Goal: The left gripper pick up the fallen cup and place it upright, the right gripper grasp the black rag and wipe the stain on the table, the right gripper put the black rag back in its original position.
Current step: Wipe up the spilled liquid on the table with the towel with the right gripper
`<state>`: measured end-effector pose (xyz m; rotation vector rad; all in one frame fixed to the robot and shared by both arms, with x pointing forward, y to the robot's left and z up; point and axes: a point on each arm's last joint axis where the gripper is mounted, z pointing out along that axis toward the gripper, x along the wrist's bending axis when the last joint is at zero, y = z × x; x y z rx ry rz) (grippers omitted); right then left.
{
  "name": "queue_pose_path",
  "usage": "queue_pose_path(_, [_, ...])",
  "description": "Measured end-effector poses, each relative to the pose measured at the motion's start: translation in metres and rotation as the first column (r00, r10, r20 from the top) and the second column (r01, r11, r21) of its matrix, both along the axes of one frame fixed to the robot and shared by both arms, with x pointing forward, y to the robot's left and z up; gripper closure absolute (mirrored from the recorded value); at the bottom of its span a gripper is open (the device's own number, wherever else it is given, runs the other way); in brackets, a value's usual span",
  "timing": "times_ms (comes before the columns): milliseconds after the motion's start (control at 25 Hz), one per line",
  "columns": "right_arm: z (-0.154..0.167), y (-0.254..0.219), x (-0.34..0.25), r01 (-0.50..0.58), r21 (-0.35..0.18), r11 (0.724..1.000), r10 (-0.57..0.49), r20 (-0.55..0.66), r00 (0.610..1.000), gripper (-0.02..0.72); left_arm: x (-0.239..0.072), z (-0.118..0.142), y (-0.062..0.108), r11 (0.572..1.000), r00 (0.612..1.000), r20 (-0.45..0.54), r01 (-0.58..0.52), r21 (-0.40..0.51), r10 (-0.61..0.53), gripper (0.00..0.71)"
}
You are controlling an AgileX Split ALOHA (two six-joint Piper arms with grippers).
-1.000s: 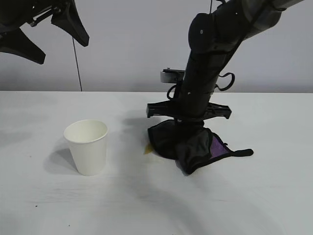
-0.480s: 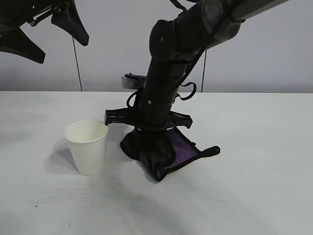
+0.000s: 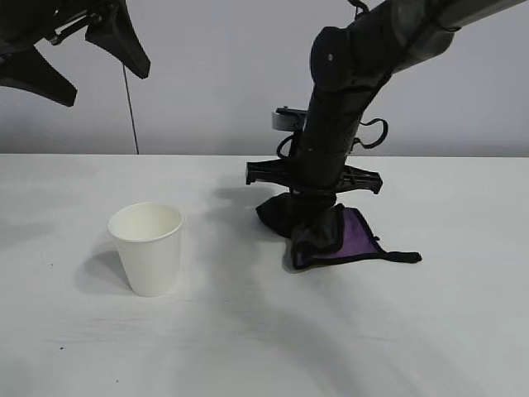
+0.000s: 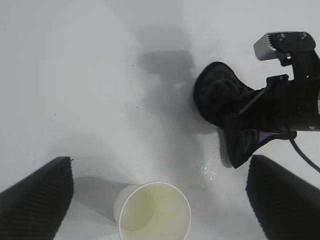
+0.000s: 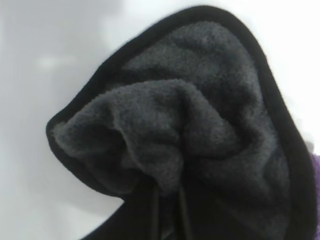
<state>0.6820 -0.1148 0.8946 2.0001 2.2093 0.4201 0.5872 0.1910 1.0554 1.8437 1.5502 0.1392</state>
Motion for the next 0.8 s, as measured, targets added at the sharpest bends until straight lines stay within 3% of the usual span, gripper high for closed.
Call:
queue_pose_path(360, [-0.001, 0.037, -0.02, -0.123, 0.004, 0.992, 0.123, -0.031, 0.992, 0.692, 0.0, 0.0, 0.0, 1.0, 1.0, 0.001, 0.0, 0.0, 0.0, 0.035])
queue_pose_path(560, [0.002, 0.037, -0.024, -0.117, 0.007, 0.993, 0.117, -0.07, 0.991, 0.692, 0.0, 0.0, 0.0, 1.0, 1.0, 0.0, 0.0, 0.0, 0.0, 0.035])
queue_pose_path(800, [0.015, 0.005, -0.022, -0.121, -0.084, 0.989, 0.109, -0.131, 0.985, 0.692, 0.0, 0.0, 0.0, 1.0, 1.0, 0.001, 0.001, 0.001, -0.001, 0.035])
